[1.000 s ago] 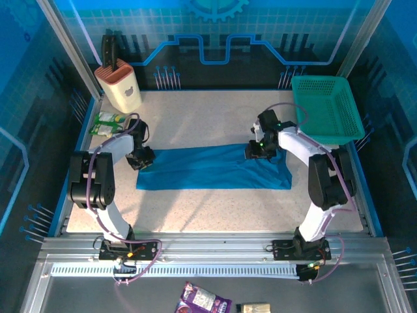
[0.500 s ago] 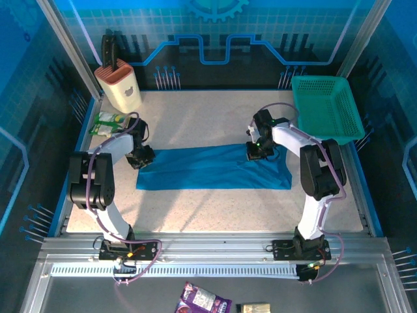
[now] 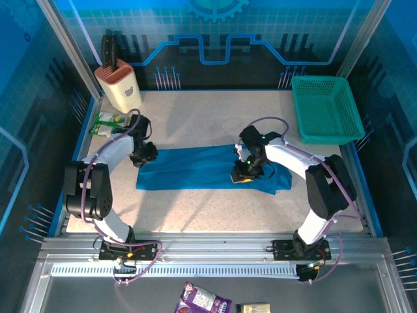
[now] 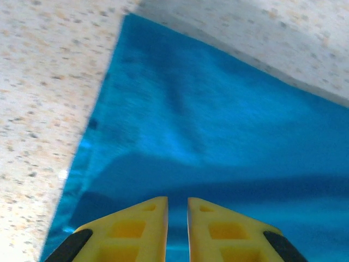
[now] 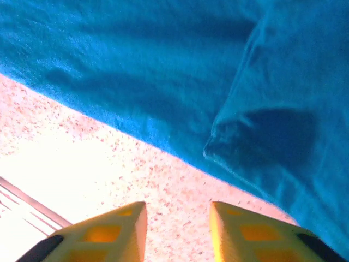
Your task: Fold the inside-out t-shirt
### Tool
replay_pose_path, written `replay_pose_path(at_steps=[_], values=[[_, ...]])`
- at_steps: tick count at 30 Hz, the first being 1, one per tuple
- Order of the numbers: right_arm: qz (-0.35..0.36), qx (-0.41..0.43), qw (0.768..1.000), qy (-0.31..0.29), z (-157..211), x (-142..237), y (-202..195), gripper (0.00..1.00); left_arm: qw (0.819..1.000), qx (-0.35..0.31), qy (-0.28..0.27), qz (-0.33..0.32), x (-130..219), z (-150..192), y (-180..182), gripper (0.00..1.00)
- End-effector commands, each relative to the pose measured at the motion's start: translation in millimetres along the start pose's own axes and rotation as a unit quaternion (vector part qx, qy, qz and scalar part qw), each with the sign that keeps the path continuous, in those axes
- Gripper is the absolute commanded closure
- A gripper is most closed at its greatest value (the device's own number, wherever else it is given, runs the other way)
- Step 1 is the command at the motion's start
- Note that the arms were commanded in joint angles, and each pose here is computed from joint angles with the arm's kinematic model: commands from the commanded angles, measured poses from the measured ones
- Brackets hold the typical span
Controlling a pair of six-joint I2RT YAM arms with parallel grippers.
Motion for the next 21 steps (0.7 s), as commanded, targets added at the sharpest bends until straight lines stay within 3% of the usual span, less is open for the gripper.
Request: replay_pose_path(at_steps=[1,6,11,16,21], values=[[-0.031,-0.025,0.998,-0.045,11.1,36.4,1.7,0.56,0.999,-0.015,0.002,0.03,21.7,12.0,-22.1,0.82],[0.041,-0.129,0.987,-0.089,38.7,56.0,-51.0,0.55,0.995,-0.058,0.021,0.083,32.3,45.9,-64.1,0.8],[0.049,-0.216,0.968,-0.114,68.3,49.0,-94.9,0.55,0.976,-0.117,0.078,0.165,30.9,100.0,-125.8,0.78],[0.058,-0.22,0.964,-0.135,61.8,44.8,-114.3,0.57,0.954,-0.17,0.137,0.206,13.5,147.5,-185.9,0.76],[0.091,-0.213,0.966,-0.111,52.3,35.0,-128.3,0.62,0.943,-0.214,0.168,0.192,-11.0,177.5,-222.7,0.76]])
Point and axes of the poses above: each hand's point on the last joint's axis, 136 mm out from that joint toward the fingers, its own x axis back along the fingers, its own y axis along the line the jaws close on, z = x × y, the point moved 10 cm from there along x, back along the fingers, and after that the axes turned 7 degrees about x, right-handed, at the moved point
